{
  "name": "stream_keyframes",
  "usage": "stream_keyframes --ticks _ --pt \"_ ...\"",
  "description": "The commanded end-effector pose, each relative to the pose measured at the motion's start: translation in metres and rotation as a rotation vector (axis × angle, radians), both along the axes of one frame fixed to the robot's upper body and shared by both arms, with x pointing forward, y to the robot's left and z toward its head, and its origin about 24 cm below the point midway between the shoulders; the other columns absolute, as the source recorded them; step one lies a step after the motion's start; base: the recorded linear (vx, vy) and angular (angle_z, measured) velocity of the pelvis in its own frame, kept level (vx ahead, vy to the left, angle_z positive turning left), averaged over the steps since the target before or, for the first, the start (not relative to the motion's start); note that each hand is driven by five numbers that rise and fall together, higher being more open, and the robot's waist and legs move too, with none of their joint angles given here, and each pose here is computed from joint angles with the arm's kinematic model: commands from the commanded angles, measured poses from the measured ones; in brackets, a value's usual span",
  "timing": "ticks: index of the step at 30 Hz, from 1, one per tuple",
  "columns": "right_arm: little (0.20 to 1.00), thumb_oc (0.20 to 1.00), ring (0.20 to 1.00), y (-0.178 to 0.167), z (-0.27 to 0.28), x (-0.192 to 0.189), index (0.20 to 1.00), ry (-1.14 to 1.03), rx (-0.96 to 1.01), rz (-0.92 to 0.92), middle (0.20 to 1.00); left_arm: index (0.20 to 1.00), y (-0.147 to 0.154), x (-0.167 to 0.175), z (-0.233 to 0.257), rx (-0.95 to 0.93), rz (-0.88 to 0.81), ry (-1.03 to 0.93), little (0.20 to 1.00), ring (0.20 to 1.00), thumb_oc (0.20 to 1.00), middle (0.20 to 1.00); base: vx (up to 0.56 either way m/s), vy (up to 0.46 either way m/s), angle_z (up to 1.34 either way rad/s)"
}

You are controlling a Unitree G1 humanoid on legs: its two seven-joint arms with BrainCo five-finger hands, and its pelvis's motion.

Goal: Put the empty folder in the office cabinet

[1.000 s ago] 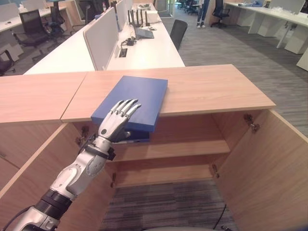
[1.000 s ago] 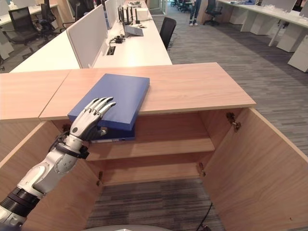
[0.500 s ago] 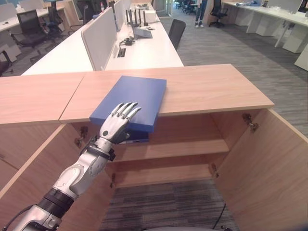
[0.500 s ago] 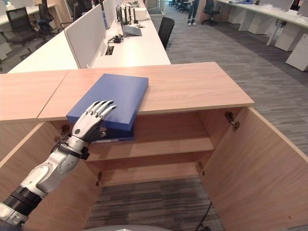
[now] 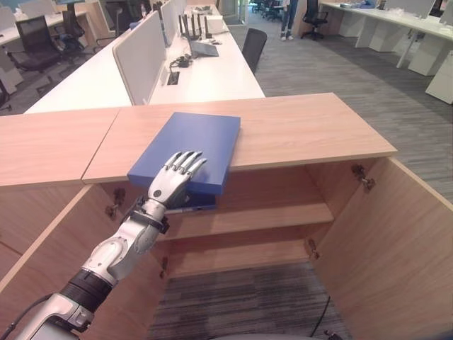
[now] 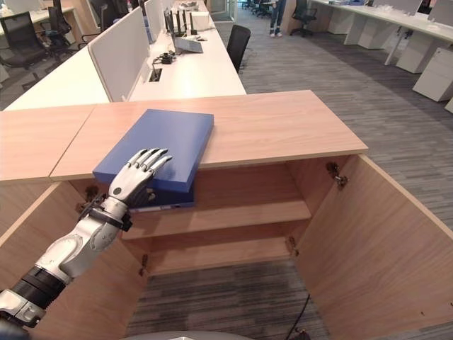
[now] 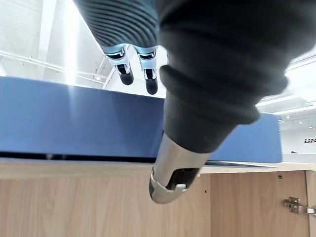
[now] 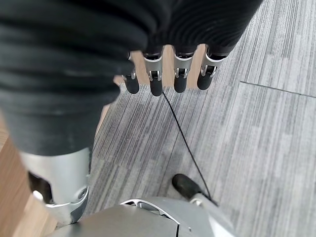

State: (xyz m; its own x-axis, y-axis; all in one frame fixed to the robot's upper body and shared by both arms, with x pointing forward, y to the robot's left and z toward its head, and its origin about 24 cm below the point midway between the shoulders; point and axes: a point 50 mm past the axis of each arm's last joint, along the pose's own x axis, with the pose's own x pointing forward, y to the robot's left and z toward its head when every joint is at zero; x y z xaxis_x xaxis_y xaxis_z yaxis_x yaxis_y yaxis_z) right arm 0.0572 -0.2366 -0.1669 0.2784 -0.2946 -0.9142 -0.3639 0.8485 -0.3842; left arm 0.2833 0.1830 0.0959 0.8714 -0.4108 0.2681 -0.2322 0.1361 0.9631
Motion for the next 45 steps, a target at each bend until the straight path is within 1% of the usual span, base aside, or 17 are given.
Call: stream_keyframes --ticks 1,8,15,20,25,26,27,28,29,39,42,45 --pt "1.000 1.000 1.000 0.001 -0.002 -0.012 1.000 0.073 -0.026 0.081 1.000 1.000 -0.002 0.030 0.037 0.045 0.035 -0.173 1.000 1.000 1.000 1.000 0.00 0.000 0.00" --pt "1.000 1.000 1.000 0.001 -0.002 -0.011 1.000 0.069 -0.028 0.098 1.000 1.000 0.001 0.037 0.035 0.092 0.073 -0.185 1.000 1.000 1.000 1.000 0.00 0.000 0.00" --pt "1.000 1.000 1.000 0.001 -0.002 -0.009 1.000 0.064 -0.031 0.104 1.000 1.000 0.006 0.042 0.026 0.139 0.114 -0.155 1.000 1.000 1.000 1.000 0.00 0.000 0.00" --pt "1.000 1.000 1.000 0.000 -0.002 -0.011 1.000 0.074 -0.034 0.109 1.000 1.000 0.017 0.045 0.016 0.192 0.176 -0.125 1.000 1.000 1.000 1.000 0.00 0.000 0.00" --pt "1.000 1.000 1.000 0.000 -0.002 -0.014 1.000 0.078 -0.037 0.103 1.000 1.000 0.024 0.046 0.014 0.207 0.220 -0.141 1.000 1.000 1.000 1.000 0.00 0.000 0.00" --pt "1.000 1.000 1.000 0.000 -0.002 -0.014 1.000 0.079 -0.038 0.104 1.000 0.918 0.025 0.046 0.013 0.210 0.228 -0.140 0.918 0.918 0.918 0.918 0.00 0.000 0.00" --pt "1.000 1.000 1.000 -0.001 -0.002 -0.015 1.000 0.081 -0.040 0.104 1.000 0.548 0.026 0.047 0.012 0.213 0.236 -0.141 0.548 0.548 0.548 0.548 0.00 0.000 0.00" --pt "1.000 1.000 1.000 -0.001 -0.002 -0.015 1.000 0.081 -0.041 0.104 1.000 0.266 0.028 0.047 0.011 0.213 0.250 -0.139 0.266 0.266 0.266 0.266 0.00 0.000 0.00" --pt "1.000 1.000 1.000 -0.001 -0.002 -0.015 1.000 0.079 -0.041 0.102 1.000 0.200 0.028 0.048 0.010 0.209 0.258 -0.135 0.200 0.200 0.200 0.200 0.00 0.000 0.00" --pt "1.000 1.000 1.000 0.000 -0.002 -0.011 1.000 0.062 -0.043 0.103 1.000 0.200 0.035 0.044 -0.011 0.186 0.303 -0.056 0.200 0.200 0.200 0.200 0.00 0.000 -0.02" --pt "1.000 1.000 1.000 0.001 -0.002 -0.010 1.000 0.052 -0.043 0.095 1.000 0.200 0.029 0.038 -0.018 0.068 0.308 -0.034 0.200 0.200 0.200 0.200 0.00 0.000 0.00" --pt "1.000 1.000 1.000 0.001 -0.002 -0.010 1.000 0.047 -0.044 0.092 1.000 0.200 0.025 0.033 -0.018 0.015 0.290 -0.034 0.200 0.200 0.200 0.200 0.00 0.000 0.00"
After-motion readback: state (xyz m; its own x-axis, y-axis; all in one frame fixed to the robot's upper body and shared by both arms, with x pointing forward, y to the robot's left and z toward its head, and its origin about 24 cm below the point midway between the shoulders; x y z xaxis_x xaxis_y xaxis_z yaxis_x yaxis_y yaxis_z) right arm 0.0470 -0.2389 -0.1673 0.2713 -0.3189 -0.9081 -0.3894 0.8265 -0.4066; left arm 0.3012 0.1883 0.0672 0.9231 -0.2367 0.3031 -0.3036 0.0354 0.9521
